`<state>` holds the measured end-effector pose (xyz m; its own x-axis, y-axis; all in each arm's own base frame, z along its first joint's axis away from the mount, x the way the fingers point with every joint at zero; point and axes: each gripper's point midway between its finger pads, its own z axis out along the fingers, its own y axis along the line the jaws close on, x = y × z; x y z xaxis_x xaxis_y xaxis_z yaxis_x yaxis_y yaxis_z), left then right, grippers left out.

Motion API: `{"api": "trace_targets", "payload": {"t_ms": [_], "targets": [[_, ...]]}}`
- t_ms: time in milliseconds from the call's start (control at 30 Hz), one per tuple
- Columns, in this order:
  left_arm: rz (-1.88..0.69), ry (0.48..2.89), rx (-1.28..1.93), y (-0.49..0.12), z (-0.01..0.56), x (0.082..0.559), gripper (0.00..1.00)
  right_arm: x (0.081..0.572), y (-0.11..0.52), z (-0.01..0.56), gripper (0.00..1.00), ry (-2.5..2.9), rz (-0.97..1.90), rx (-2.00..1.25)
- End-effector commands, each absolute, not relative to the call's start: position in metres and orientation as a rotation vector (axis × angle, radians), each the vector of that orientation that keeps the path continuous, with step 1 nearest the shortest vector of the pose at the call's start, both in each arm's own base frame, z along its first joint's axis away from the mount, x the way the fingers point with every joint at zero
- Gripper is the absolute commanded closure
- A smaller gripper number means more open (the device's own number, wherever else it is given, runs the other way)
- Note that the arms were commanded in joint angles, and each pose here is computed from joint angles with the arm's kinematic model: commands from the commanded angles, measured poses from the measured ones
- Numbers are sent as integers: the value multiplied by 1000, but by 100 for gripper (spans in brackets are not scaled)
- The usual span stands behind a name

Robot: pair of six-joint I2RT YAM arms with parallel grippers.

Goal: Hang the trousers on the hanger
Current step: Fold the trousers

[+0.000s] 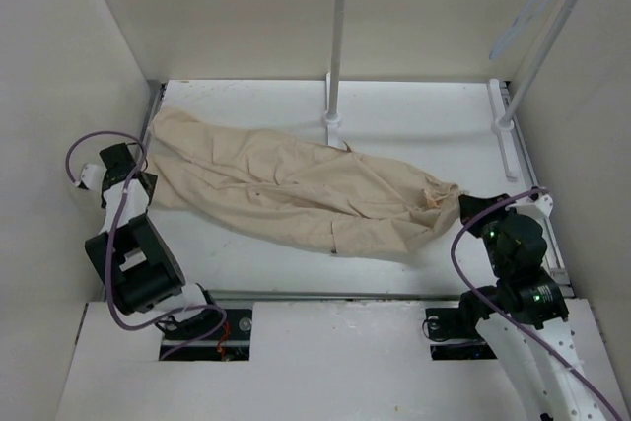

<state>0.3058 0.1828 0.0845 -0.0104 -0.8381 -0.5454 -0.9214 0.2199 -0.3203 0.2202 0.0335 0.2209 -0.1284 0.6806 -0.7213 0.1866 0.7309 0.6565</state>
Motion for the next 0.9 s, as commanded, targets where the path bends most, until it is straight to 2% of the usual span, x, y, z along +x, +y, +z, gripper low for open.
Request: {"api": "trace_targets", "payload": {"t_ms": [0,333,367,467,500,533,600,767,833,867], "targets": [[183,1812,-1647,196,76,305,48,223,39,237,96,1622,537,664],[87,1822,-1619,204,53,345,50,221,44,240,96,1629,548,643],[87,1826,-1619,205,49,348,55,221,43,239,96,1628,543,646],[84,1827,-1612,207,47,358,84,219,37,235,96,1637,510,664],[83,1823,-1605,208,49,361,90,218,36,234,96,1636,502,669],[79,1808,-1599,208,55,362,95,217,33,234,96,1635,491,679],[82,1756,-1549,202,79,368,97,216,27,234,97,1625,463,708],[86,1633,-1419,190,168,396,98,226,12,250,98,1594,402,773],[86,1633,-1418,190,169,396,98,235,13,259,98,1597,401,778],[66,1627,-1394,189,209,411,98,239,12,262,98,1590,397,785]]}}
